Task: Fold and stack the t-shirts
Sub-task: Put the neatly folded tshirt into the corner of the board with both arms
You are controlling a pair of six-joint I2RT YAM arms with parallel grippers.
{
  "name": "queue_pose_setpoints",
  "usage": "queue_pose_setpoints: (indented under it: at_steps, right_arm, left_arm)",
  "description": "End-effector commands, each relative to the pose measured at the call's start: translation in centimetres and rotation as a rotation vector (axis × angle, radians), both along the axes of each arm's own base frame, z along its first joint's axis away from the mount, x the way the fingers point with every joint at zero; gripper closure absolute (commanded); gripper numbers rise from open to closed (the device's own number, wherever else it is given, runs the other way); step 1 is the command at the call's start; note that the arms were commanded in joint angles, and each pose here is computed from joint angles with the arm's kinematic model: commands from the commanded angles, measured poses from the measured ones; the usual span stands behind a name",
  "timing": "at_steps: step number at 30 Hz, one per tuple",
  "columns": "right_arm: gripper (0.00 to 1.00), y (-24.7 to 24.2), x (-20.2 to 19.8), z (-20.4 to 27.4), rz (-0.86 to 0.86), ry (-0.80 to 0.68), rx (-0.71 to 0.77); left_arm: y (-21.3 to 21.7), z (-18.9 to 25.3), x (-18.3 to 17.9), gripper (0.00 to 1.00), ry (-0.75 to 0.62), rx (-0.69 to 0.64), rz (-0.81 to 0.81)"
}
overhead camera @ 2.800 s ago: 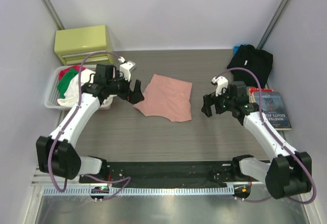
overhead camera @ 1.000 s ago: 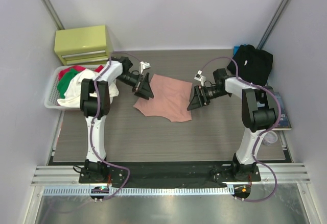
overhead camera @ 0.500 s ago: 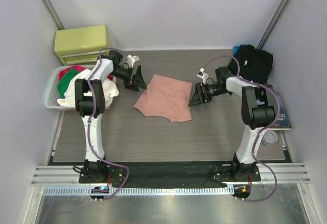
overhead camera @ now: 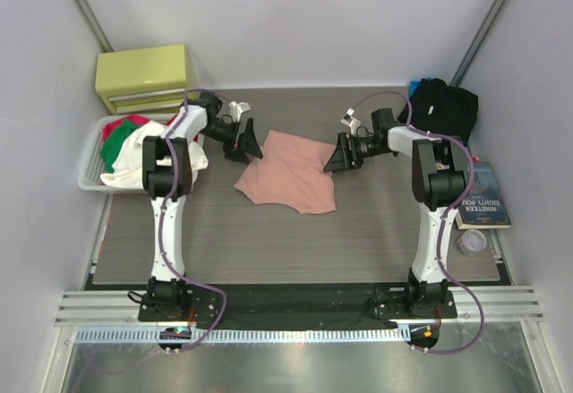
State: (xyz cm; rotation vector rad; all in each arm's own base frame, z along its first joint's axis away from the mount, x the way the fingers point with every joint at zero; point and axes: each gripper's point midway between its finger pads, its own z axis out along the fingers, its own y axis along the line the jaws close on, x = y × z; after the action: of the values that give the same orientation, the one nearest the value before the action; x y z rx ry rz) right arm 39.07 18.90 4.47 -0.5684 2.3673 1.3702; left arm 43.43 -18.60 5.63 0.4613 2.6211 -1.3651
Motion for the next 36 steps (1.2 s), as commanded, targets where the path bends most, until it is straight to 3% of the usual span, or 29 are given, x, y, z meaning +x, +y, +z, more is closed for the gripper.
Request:
queue_pose_setpoints:
  at_steps: [1, 10, 12, 13, 14, 15, 16, 17, 18, 23, 24, 25, 26, 27, 29, 36]
  right_arm:
    - [0.17, 0.4, 2.2, -2.0, -0.029, -0.017, -0.047]
    - [0.17, 4.9, 1.0, -3.1, 0.045, 0.020, -0.051]
    - [0.23, 5.5, 0.8, -3.3, 0.056, 0.024, -0.055]
    - [0.34, 5.6, 0.8, -3.3, 0.056, 0.027, -0.052]
    - [0.38, 5.7, 0.8, -3.4, 0.058, 0.034, -0.050]
    - [0.45, 5.7, 0.9, -3.5, 0.055, 0.034, -0.049]
    - [0.72, 5.6, 0.7, -3.5, 0.057, 0.036, -0.050]
    - [0.93, 5.6, 0.6, -3.7, 0.057, 0.038, -0.055]
    - [0.99, 5.5, 0.6, -3.7, 0.056, 0.038, -0.055]
    - [0.97, 5.4, 0.0, -3.8, 0.062, 0.038, -0.060]
    - [0.91, 5.3, 0.0, -3.8, 0.063, 0.037, -0.060]
    - [0.61, 5.3, -0.1, -3.8, 0.062, 0.035, -0.065]
    - [0.47, 5.2, 0.0, -3.7, 0.061, 0.028, -0.070]
    - [0.32, 5.1, 0.1, -3.8, 0.058, 0.022, -0.079]
    - [0.24, 5.0, -0.1, -3.7, 0.060, 0.013, -0.085]
    - [0.20, 3.9, -1.3, -3.3, 0.053, -0.003, -0.104]
  left_arm:
    - [-1.8, -1.7, 0.3, 0.00, -0.006, 0.025, -0.039]
    - [-6.0, -1.4, -1.0, 0.00, 0.001, 0.012, -0.116]
    - [-5.9, -1.4, -1.1, 0.17, 0.003, 0.018, -0.113]
    - [-5.7, -1.6, -1.0, 0.29, 0.002, 0.028, -0.109]
    - [-5.6, -1.8, -1.0, 0.56, 0.002, 0.039, -0.106]
    - [-5.4, -2.0, -0.9, 0.72, 0.008, 0.049, -0.100]
    - [-5.3, -2.1, -0.9, 0.96, 0.017, 0.047, -0.094]
    - [-5.2, -2.3, -0.9, 1.00, 0.022, 0.047, -0.096]
    - [-5.1, -2.5, -1.0, 1.00, 0.030, 0.050, -0.095]
    - [-4.8, -2.9, -1.0, 0.99, 0.041, 0.054, -0.093]
    - [-4.8, -2.9, -1.0, 0.85, 0.037, 0.053, -0.095]
    - [-4.8, -2.8, -1.0, 0.67, 0.039, 0.055, -0.097]
    - [-4.6, -2.9, -1.0, 0.46, 0.032, 0.067, -0.099]
    - [-4.5, -3.1, -1.1, 0.40, 0.034, 0.075, -0.100]
    - [-4.3, -3.0, -0.9, 0.32, 0.012, 0.093, -0.096]
    - [-3.1, -3.8, -1.5, 0.28, 0.041, 0.128, -0.089]
